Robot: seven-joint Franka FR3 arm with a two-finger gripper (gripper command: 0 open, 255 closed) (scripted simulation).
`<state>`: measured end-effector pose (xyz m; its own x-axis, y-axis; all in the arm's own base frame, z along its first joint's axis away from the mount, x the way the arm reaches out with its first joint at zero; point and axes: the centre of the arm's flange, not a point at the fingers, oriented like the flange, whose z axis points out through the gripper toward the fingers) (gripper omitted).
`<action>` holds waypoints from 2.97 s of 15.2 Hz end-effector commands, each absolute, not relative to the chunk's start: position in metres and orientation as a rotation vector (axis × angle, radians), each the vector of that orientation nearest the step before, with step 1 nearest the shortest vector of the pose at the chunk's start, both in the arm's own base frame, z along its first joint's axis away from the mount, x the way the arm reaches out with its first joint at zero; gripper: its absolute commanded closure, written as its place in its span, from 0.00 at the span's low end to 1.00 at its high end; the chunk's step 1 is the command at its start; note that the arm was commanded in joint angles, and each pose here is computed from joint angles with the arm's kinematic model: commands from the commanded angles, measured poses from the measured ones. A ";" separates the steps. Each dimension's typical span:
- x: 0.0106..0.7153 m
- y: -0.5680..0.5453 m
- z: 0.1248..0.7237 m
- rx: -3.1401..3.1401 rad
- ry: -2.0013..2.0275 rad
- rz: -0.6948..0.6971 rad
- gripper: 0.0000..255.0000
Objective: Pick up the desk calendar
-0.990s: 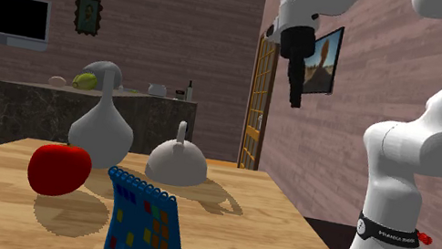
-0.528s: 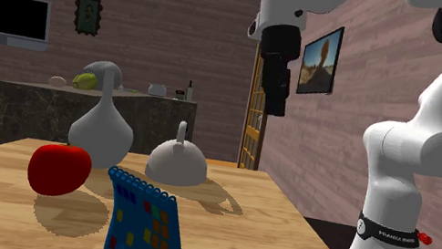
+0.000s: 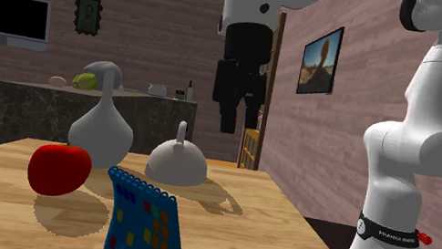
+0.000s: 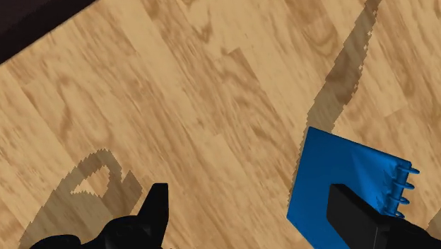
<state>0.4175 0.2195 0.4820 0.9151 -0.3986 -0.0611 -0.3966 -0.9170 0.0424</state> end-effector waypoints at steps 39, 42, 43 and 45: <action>0.527 0.339 0.418 2.884 -0.821 -0.006 1.00; 0.527 0.339 0.433 2.884 -0.821 -0.006 1.00; 0.527 0.339 0.439 2.884 -0.821 -0.006 1.00; 0.527 0.339 0.449 2.884 -0.821 -0.006 1.00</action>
